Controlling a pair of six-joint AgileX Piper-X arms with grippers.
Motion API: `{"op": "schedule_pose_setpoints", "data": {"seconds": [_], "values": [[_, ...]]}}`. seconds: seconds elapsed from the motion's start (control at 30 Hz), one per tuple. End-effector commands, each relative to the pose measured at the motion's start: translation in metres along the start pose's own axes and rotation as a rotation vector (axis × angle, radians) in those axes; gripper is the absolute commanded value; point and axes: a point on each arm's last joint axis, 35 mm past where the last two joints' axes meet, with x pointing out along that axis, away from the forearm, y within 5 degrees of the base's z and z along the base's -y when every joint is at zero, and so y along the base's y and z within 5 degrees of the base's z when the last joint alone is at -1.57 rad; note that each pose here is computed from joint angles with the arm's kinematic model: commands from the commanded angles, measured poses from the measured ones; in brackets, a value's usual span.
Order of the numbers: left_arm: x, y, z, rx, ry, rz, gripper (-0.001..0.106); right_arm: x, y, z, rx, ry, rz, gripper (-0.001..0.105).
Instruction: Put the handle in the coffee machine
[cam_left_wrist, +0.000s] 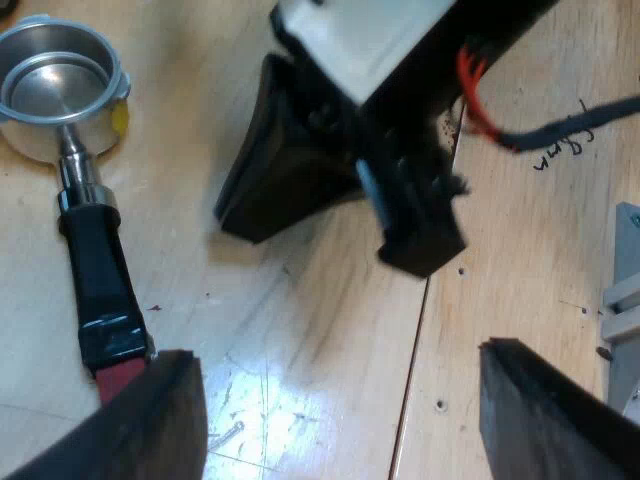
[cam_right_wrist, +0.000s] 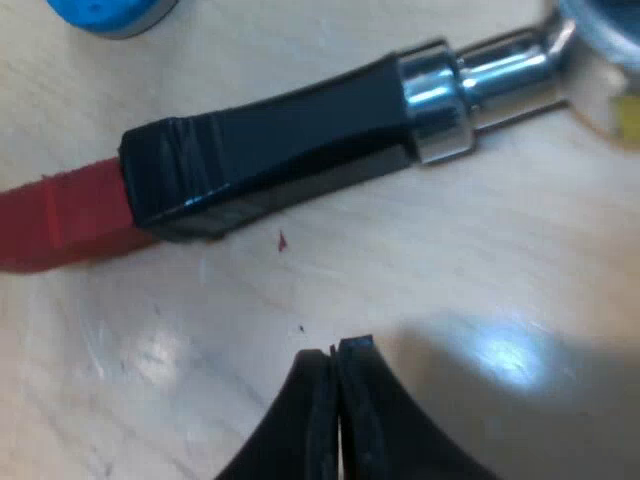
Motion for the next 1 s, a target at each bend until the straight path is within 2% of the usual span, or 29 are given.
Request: {"op": "schedule_pose_setpoints", "data": {"seconds": [0.03, 0.13, 0.2, 0.3, 0.37, 0.43, 0.5, 0.6, 0.67, 0.77, 0.9, 0.93, 1.0], "values": [[0.000, 0.000, -0.001, -0.012, 0.005, 0.007, 0.061, -0.016, -0.004, 0.001, -0.023, 0.013, -0.026, 0.011], [0.000, 0.000, -0.001, -0.012, 0.005, 0.007, 0.061, -0.029, -0.006, 0.004, -0.026, 0.011, -0.032, 0.031], [0.000, 0.000, -0.001, -0.012, 0.005, 0.007, 0.061, -0.040, -0.008, 0.006, -0.048, 0.005, -0.028, 0.052], [0.000, 0.000, -0.001, -0.012, 0.005, 0.007, 0.061, -0.053, -0.009, 0.010, -0.061, -0.012, -0.019, 0.065], [0.000, 0.000, -0.001, -0.012, 0.005, 0.007, 0.061, -0.060, -0.009, 0.013, -0.062, -0.024, -0.025, 0.069], [0.000, 0.000, -0.001, -0.012, 0.005, 0.007, 0.061, -0.067, -0.010, 0.017, -0.101, -0.026, -0.042, 0.072], [0.000, 0.000, -0.001, -0.012, 0.005, 0.007, 0.061, -0.077, -0.010, 0.022, -0.185, -0.024, -0.073, 0.078], [0.000, 0.000, -0.001, -0.012, 0.005, 0.007, 0.061, -0.089, -0.009, 0.033, -0.270, -0.030, -0.128, 0.088], [0.000, 0.000, -0.001, -0.012, 0.005, 0.007, 0.061, -0.096, -0.009, 0.040, -0.321, -0.033, -0.169, 0.092], [0.000, 0.000, -0.001, -0.012, 0.005, 0.007, 0.061, -0.106, -0.008, 0.052, -0.360, -0.066, -0.248, 0.092], [0.000, 0.000, -0.001, -0.012, 0.005, 0.007, 0.061, -0.111, -0.009, 0.063, -0.358, -0.082, -0.268, 0.092], [0.000, 0.000, -0.001, -0.012, 0.005, 0.007, 0.061, -0.113, -0.017, 0.073, -0.315, -0.077, -0.266, 0.092], [0.000, 0.000, -0.001, -0.012, 0.005, 0.007, 0.061, -0.113, -0.024, 0.079, -0.275, -0.067, -0.254, 0.092]]}}
